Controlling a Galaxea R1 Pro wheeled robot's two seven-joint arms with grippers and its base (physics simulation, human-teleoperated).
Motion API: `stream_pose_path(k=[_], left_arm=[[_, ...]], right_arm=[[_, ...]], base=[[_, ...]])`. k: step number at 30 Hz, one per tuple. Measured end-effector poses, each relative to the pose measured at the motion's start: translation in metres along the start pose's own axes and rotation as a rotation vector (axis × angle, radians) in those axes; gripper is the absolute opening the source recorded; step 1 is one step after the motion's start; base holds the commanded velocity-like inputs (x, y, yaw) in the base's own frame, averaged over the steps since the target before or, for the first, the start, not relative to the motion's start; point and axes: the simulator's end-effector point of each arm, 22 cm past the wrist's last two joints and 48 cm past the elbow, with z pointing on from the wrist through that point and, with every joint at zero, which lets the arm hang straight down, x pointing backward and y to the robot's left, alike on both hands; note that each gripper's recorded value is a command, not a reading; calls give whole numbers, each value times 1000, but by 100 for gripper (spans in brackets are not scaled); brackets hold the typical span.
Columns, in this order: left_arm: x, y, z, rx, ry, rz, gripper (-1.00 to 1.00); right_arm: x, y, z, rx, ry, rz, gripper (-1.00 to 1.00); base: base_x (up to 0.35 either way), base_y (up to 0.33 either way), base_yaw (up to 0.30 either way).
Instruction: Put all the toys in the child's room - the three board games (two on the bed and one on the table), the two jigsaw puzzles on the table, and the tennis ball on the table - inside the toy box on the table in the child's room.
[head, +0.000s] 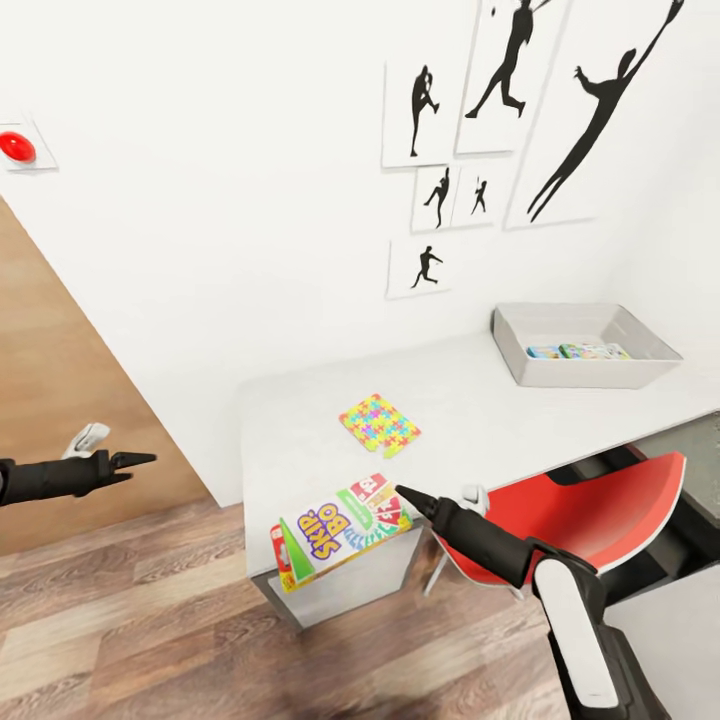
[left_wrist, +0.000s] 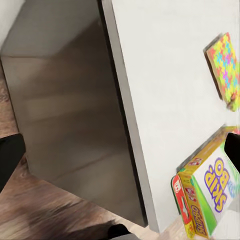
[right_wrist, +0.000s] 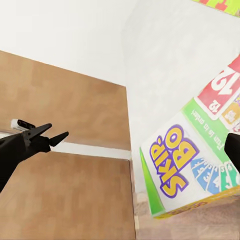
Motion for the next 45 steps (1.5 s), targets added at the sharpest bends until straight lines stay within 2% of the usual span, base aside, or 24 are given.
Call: stream_pose_path(k=[12, 16, 21, 36, 45], left_arm=[[-7, -10, -11, 26, -19, 8, 100], [-9, -21, -13, 69, -23, 12, 100], [-8, -40, -18, 154, -24, 9, 100], [3, -41, -30, 239, -27, -70, 100], [12, -52, -35, 352, -27, -132, 100]], right_arm=[[2, 15, -1, -36, 6, -16, 100], [8, 10, -7, -28, 9, -5, 100], [24, 0, -15, -8, 20, 21, 100], [27, -1, -20, 0, 16, 22, 100], [20, -2, -20, 2, -15, 9, 100]], base=[[-21, 0, -81], [-171, -2, -69], [-203, -64, -24], [-55, -36, 1], [-132, -89, 0]])
